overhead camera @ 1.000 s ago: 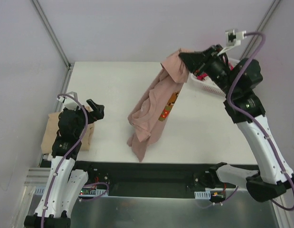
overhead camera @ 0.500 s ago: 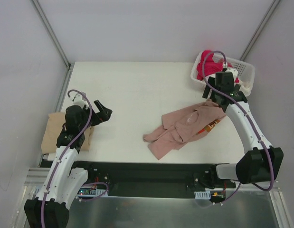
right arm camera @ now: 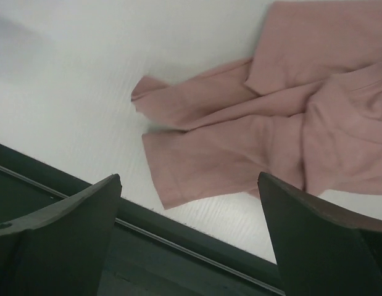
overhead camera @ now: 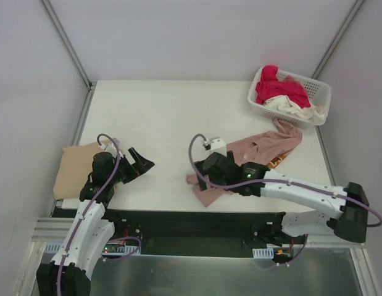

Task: Fold and stack the t-shirts
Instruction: Move the tshirt to the center of the board, then flatten out the tshirt

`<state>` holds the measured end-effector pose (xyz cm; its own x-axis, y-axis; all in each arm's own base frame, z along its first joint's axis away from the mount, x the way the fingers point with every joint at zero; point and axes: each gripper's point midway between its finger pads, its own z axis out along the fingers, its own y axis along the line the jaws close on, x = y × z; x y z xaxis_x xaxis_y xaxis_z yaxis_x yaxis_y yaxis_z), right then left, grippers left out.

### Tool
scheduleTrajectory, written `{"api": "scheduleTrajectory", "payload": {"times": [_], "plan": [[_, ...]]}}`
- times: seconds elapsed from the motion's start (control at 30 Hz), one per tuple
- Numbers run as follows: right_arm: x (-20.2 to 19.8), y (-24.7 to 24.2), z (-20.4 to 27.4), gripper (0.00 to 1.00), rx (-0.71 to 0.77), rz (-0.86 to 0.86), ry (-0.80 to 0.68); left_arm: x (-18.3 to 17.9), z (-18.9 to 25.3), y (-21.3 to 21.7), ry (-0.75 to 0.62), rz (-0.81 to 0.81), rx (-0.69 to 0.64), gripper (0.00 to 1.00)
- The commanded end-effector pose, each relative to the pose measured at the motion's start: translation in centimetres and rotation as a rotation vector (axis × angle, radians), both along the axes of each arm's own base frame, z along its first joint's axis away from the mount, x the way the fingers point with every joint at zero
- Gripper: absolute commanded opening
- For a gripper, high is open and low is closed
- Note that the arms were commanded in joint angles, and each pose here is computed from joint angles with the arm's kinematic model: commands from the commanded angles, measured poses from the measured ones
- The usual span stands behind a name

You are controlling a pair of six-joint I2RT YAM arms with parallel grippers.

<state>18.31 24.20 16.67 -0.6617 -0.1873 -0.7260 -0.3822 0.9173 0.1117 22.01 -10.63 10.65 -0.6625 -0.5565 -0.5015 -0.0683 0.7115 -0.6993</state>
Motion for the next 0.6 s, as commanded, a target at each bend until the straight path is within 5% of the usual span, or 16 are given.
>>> {"api": "scheduleTrajectory", "payload": {"times": [0.0, 0.2, 0.5, 0.57], "plan": [[-1.3, 3.7, -2.2, 0.97, -0.066, -0.051, 0.017, -0.7, -0.5, -1.0, 0.041, -0.019, -0.059, 0.99], [-1.9, 6.9, -6.8, 0.99, -0.119, -0.073, 0.108, -1.2, -1.5, -2.2, 0.108, -0.04, -0.064, 0.99], [-3.4, 7.6, -12.8, 0.68, -0.172, -0.111, 0.241, -1.9, -3.0, -4.2, 0.185, -0.09, 0.02, 0.99], [-3.1, 6.7, -13.1, 0.53, -0.192, -0.14, 0.223, -1.9, -3.0, -4.5, 0.196, -0.096, 0.02, 0.99]]}}
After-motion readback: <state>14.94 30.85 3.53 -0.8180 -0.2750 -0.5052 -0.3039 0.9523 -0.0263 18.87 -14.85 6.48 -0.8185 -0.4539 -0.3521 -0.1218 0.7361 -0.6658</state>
